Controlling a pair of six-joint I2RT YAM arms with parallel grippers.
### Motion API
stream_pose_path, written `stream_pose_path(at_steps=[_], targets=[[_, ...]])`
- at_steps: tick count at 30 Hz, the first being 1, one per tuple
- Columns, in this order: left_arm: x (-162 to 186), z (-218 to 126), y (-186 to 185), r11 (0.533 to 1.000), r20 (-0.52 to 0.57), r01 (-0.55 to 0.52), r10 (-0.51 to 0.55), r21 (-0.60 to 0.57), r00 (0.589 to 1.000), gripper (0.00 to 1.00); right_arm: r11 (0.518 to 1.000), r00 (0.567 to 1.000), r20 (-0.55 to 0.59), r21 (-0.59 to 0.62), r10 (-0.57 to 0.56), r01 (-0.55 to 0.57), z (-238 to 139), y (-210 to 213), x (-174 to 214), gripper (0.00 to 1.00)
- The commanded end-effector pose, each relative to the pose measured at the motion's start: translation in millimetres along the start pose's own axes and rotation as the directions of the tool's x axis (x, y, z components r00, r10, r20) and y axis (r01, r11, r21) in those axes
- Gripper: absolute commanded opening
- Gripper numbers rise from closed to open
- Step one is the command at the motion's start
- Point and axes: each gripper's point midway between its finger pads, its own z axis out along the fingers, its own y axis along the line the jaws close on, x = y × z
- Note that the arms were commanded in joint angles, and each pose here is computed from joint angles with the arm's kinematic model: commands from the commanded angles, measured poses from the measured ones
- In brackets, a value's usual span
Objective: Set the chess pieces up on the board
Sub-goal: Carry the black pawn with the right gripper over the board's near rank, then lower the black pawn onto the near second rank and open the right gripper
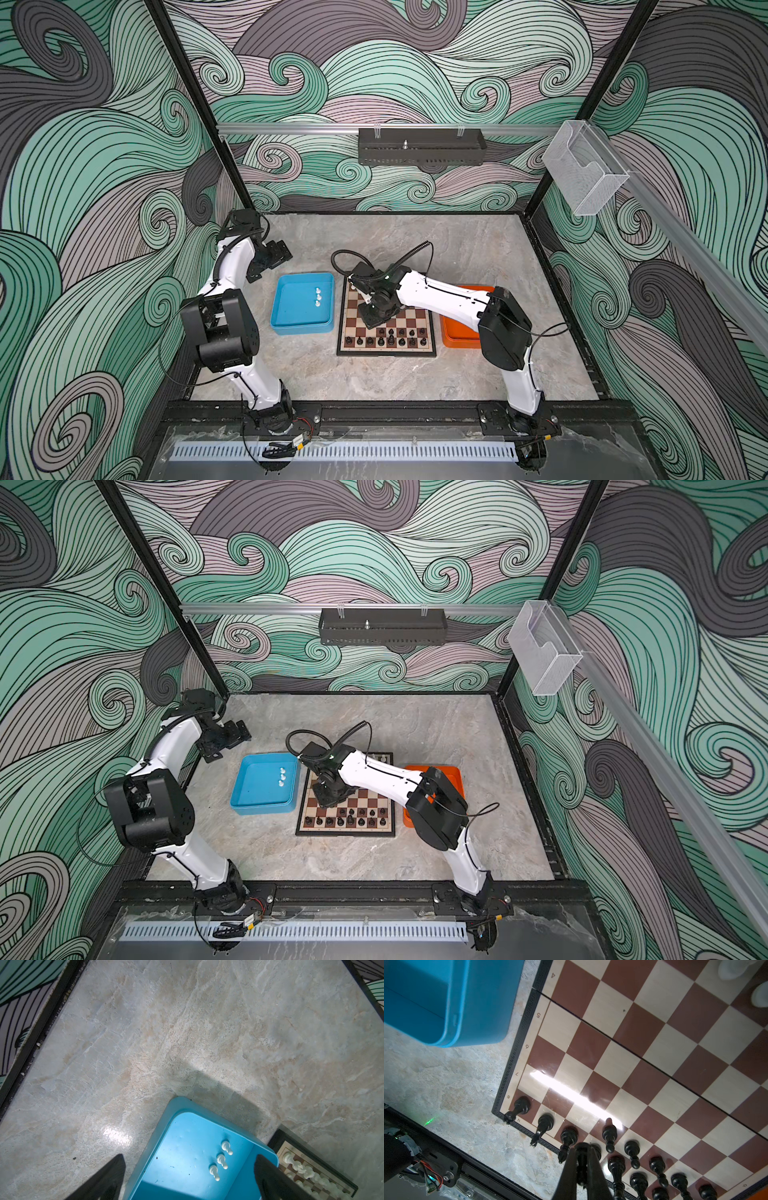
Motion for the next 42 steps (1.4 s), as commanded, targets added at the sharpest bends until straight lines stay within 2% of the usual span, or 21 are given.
stream_pose_path(at_steps=[1, 42], targets=[[0, -4, -4, 0.999, 0.001, 0.016, -0.016, 0.029, 1.0, 0.99, 1.0, 1.0, -0.023, -0.003, 0.012, -0.012, 6, 2, 0, 0.09], [3, 3, -8, 0.999, -0.026, 0.022, -0.021, 0.049, 0.999, 0.99, 1.0, 0.994, -0.104, -0.001, 0.03, -0.03, 39, 4, 8, 0.12]])
